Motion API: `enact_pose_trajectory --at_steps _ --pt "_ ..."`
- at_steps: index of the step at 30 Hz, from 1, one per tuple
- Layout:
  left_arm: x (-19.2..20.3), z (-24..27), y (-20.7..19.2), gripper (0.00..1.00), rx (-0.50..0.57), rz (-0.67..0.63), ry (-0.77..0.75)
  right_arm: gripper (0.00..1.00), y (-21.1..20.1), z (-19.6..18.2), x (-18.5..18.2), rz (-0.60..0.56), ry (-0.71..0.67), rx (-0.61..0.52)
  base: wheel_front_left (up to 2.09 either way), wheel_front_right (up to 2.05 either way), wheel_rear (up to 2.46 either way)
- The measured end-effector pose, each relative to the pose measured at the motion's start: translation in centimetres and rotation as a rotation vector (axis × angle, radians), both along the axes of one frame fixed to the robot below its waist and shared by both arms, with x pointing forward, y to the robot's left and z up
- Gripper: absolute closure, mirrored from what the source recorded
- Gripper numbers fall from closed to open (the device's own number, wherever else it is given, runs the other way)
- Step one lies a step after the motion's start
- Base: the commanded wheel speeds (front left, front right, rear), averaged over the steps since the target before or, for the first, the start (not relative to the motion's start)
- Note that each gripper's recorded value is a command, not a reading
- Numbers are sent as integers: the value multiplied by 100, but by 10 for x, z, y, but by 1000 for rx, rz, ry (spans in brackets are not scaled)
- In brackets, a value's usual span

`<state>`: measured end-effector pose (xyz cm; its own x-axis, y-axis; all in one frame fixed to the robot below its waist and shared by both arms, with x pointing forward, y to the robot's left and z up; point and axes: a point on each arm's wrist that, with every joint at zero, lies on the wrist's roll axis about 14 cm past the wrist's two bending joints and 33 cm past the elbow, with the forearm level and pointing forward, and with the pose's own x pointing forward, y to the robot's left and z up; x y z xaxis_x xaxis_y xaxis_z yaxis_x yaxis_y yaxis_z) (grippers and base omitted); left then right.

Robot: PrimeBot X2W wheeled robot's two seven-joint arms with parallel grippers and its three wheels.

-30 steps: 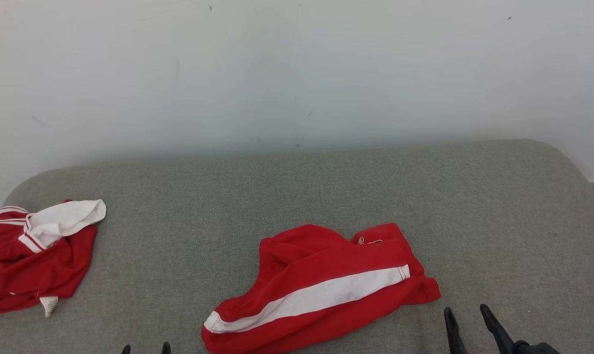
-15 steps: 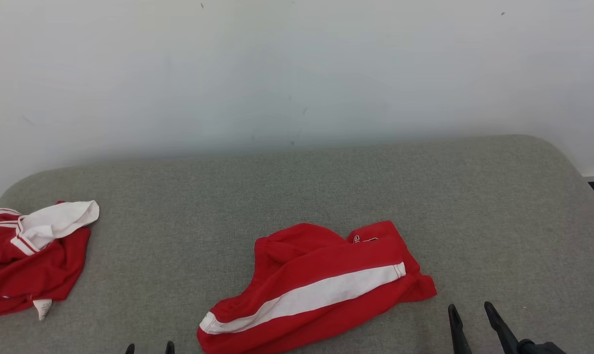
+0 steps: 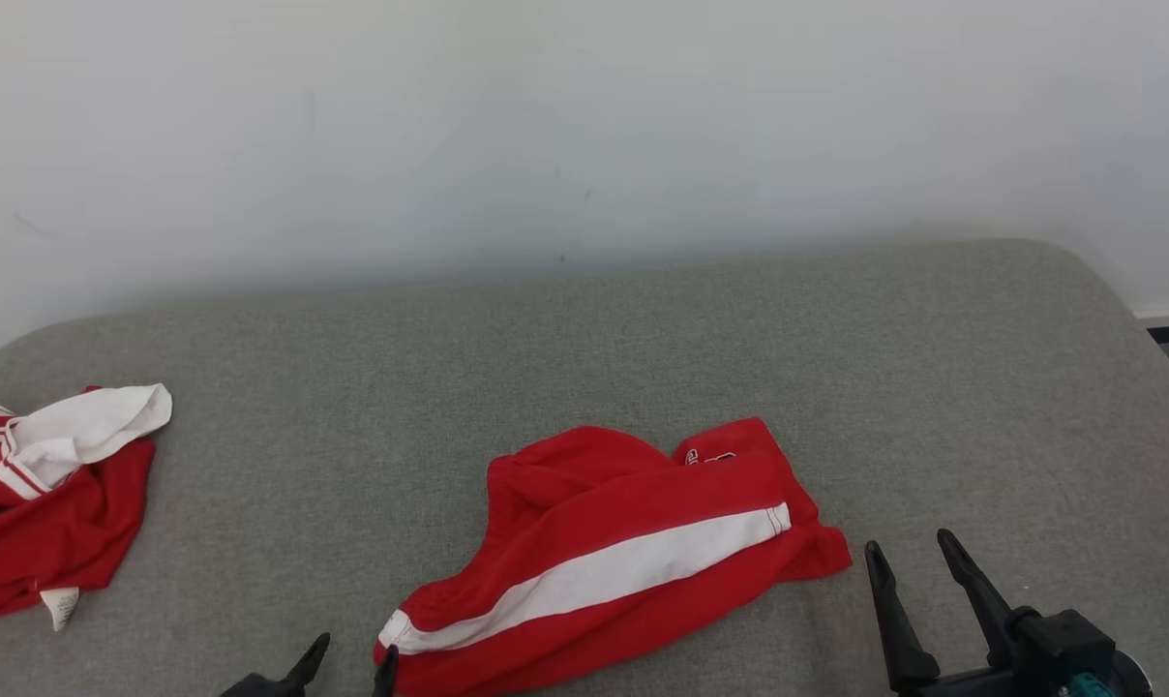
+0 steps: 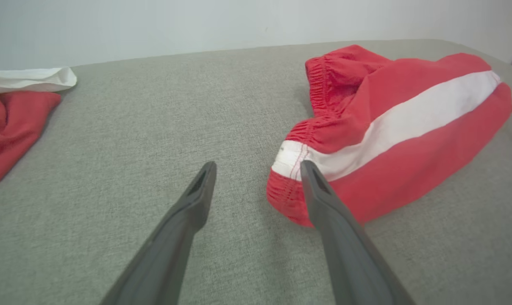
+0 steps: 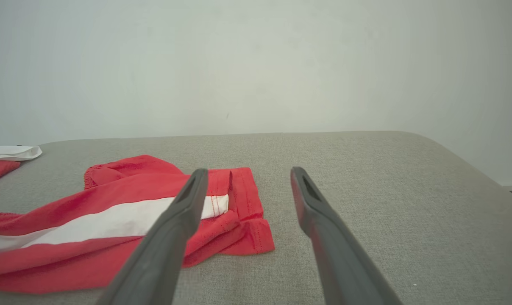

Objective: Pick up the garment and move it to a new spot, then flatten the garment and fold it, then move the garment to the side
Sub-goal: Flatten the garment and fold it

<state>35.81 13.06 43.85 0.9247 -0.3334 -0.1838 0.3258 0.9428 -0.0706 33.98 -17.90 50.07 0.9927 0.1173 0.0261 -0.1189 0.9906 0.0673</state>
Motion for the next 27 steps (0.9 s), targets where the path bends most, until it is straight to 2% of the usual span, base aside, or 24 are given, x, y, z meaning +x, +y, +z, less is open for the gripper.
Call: enact_pose_trajectory --at_steps 8,16,20,24,25,26,27 --pt "16 -10 -19 0 14 -127 101 0 4 -10 0 14 35 6 0 0 0" --pt "17 -20 -24 0 -25 -168 241 0 2 -13 1 15 46 -1 0 0 0" --pt "17 -15 -30 0 -77 -188 288 0 3 -14 2 23 51 -5 0 0 0" --pt "20 -11 -31 0 -86 -207 312 0 6 -14 3 33 54 -6 0 0 0" --pt "21 -11 -31 23 -88 -209 319 0 7 -14 3 36 55 -7 0 0 0" --pt "21 -11 -32 58 -87 -215 325 0 8 -14 3 39 58 -8 0 0 0" --pt "21 -12 -33 84 -84 -220 328 0 8 -14 3 40 58 -8 0 0 0"
